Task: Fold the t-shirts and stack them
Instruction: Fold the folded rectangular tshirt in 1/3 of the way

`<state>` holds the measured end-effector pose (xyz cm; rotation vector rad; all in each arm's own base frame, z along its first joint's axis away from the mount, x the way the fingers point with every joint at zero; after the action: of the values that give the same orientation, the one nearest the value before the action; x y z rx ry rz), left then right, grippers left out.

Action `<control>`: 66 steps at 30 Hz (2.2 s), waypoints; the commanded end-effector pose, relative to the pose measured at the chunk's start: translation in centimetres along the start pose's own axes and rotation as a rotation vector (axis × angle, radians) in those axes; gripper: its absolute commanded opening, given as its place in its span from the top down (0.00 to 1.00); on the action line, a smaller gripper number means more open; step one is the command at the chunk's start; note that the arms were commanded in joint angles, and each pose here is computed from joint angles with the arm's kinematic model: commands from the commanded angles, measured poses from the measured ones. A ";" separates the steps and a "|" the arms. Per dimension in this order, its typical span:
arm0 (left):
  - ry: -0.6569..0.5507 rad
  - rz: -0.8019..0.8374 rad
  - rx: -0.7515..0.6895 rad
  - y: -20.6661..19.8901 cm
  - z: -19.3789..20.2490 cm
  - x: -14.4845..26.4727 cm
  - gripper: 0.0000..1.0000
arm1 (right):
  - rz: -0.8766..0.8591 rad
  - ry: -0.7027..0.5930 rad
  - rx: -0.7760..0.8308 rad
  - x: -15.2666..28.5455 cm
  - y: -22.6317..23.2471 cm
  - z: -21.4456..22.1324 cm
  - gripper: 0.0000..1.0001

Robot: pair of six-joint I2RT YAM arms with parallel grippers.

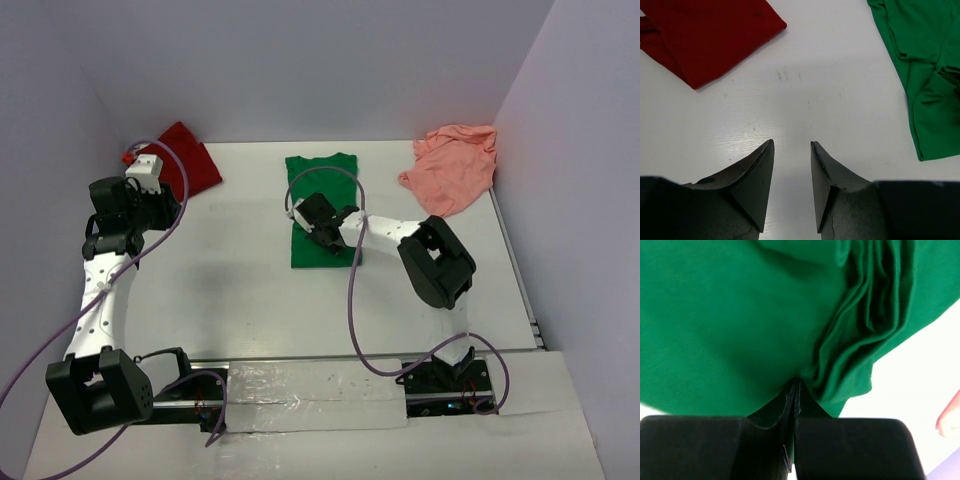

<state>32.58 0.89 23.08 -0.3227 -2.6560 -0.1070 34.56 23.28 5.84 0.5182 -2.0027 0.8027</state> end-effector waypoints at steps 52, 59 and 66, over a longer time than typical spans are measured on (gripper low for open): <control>-0.115 0.510 -0.105 -7.7 -0.9 4.1 0.56 | -0.215 -0.549 -0.231 9.4 -4.9 -9.8 0.96; -0.129 0.508 -0.118 -7.9 -1.1 4.5 0.55 | -0.427 -0.339 -0.262 6.5 -1.7 -10.3 1.00; -0.129 0.510 -0.126 -7.9 -1.1 4.6 0.55 | -0.429 -0.110 -0.325 2.5 -0.9 -10.9 1.00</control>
<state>27.63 -5.60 24.74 -1.0019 -2.5805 -0.0561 41.36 30.99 13.51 0.8587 -2.0988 0.2104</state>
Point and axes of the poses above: each gripper's point midway between its finger pads, its own x axis back along the fingers, its own y axis along the line the jaws close on, z = x × y, the point moved 3 cm from there along x, back along the fingers, and after that the axes turned 8 degrees about -x, right-handed, at the moved point
